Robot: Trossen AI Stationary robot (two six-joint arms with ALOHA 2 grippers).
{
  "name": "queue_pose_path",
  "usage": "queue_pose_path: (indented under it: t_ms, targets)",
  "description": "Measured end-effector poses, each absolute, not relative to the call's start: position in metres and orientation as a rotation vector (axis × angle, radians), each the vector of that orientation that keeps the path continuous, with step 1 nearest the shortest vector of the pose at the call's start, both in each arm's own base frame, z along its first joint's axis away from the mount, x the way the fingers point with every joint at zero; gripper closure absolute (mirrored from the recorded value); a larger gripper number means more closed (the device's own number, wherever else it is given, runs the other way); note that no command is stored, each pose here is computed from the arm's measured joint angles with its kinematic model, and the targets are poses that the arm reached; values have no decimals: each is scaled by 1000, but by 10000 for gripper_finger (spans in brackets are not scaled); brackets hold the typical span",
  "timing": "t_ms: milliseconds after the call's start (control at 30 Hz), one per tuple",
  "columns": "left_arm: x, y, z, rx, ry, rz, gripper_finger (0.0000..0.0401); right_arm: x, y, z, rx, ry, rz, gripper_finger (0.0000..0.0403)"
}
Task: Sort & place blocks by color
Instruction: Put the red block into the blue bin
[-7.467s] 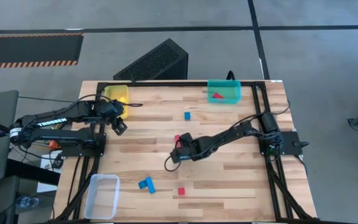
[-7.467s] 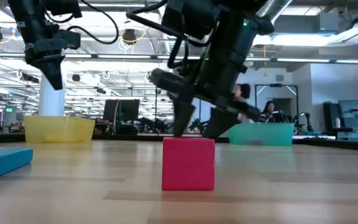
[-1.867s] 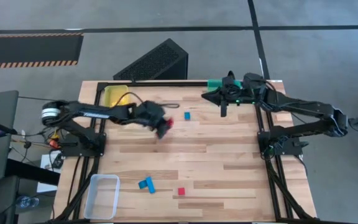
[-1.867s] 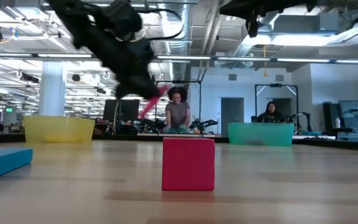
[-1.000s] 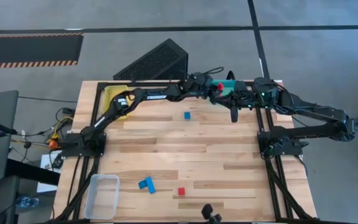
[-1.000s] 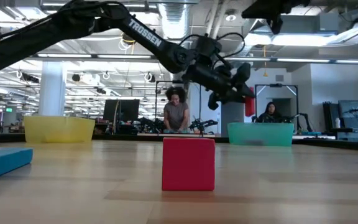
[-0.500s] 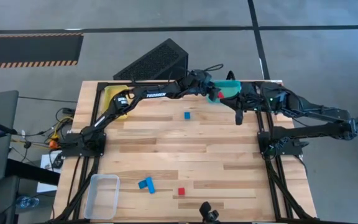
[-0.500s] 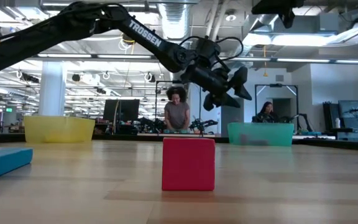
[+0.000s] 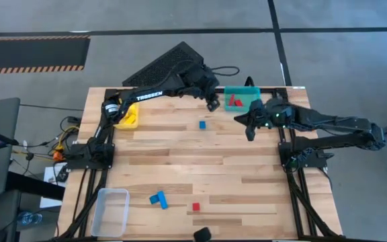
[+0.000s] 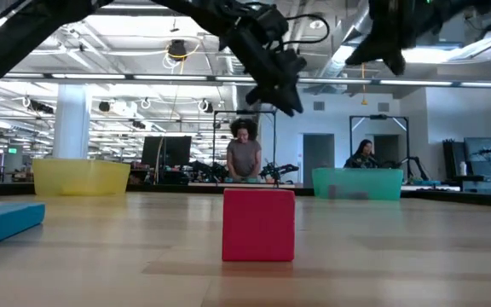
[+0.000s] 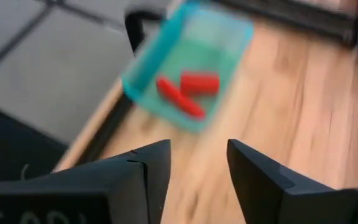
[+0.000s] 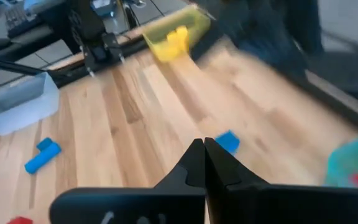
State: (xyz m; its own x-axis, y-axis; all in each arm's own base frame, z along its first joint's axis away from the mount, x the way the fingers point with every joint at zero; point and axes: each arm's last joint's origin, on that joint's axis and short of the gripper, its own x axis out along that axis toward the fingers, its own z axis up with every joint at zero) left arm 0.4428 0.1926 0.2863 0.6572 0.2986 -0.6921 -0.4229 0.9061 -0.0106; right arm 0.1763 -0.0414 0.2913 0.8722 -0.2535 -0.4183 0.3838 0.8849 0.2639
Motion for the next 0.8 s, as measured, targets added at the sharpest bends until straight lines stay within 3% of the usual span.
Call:
queue_pose_path:
  t_ms: [200,533,800]
  targets:
    - [438,170,273,-168,944,284,282,180,-26,251,504,387,-291,395]
    - [434,114,258,-130,1142,75,303,191,29,219,614,457,-323,395]
    - [355,54,233,-219,1008,79,317,220,79,184,734,516,-239,395]
